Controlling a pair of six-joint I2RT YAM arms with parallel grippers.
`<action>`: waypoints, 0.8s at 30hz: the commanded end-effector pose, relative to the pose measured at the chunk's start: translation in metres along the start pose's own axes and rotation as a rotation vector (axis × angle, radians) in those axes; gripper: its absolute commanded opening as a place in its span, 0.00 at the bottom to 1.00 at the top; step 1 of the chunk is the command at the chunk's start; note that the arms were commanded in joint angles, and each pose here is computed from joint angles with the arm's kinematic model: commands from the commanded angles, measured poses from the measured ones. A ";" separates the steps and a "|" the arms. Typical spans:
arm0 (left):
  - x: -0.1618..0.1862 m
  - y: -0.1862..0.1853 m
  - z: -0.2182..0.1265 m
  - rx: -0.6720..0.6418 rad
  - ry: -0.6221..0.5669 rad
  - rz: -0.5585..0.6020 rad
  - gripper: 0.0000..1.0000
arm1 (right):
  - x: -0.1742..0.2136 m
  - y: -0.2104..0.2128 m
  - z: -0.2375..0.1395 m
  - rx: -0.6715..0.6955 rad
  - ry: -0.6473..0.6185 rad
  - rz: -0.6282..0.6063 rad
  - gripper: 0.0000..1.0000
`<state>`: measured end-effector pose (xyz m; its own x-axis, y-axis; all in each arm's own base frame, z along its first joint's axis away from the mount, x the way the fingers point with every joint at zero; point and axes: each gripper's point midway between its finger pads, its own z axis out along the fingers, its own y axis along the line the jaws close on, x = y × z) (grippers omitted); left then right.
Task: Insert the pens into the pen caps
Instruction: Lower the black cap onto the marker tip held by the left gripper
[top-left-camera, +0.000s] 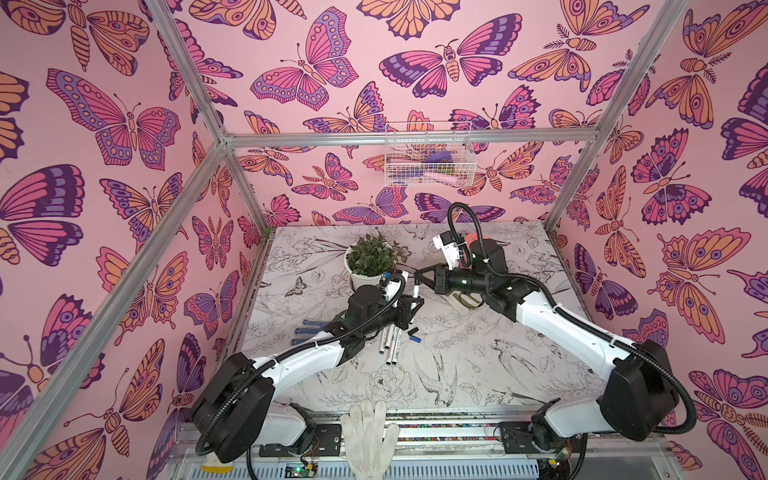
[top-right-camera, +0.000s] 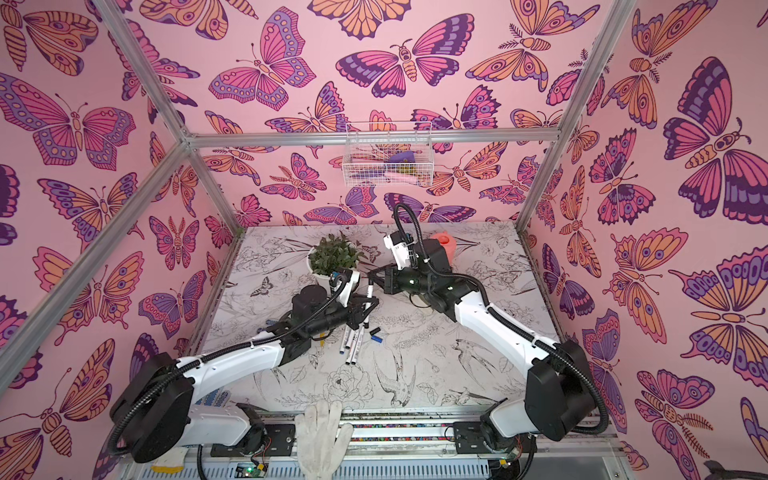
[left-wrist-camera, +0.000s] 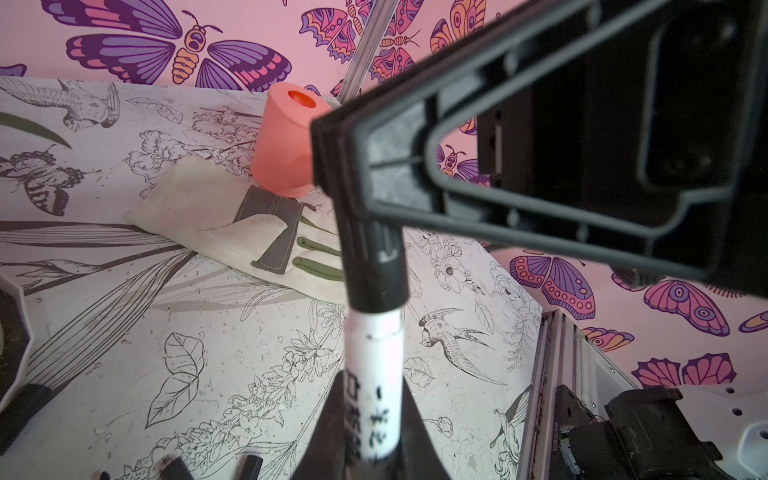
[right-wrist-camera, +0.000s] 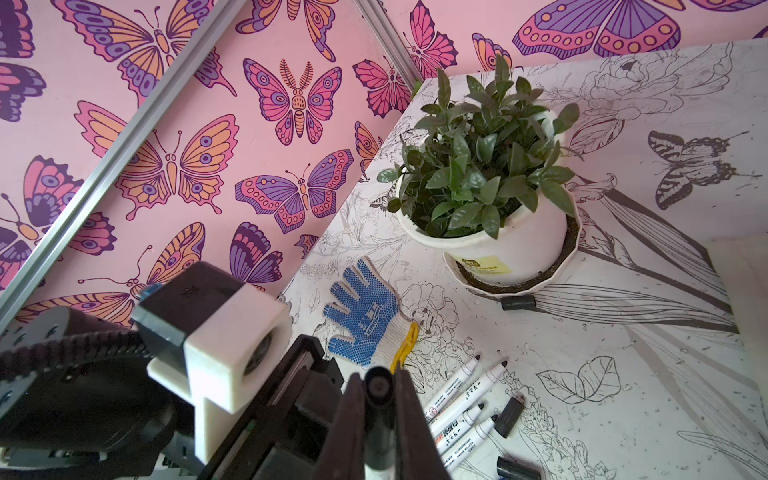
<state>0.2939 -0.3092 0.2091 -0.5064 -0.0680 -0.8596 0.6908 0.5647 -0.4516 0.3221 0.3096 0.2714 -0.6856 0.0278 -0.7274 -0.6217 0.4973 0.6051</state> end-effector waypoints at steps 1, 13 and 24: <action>-0.065 0.002 -0.005 -0.045 -0.206 0.081 0.00 | 0.017 0.033 -0.014 -0.112 0.099 -0.038 0.00; -0.118 -0.006 -0.035 -0.153 -0.506 0.307 0.00 | 0.038 0.066 -0.029 -0.143 0.206 -0.247 0.06; -0.116 -0.023 -0.043 -0.225 -0.613 0.491 0.00 | 0.026 0.073 -0.036 -0.129 0.187 -0.284 0.13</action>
<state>0.3027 -0.3069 0.2701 0.0303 -0.0601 -0.9977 0.7338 0.6791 -0.0186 0.2928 0.3096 0.3399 -0.4135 -0.1159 -0.9031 -0.8328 0.4490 0.3237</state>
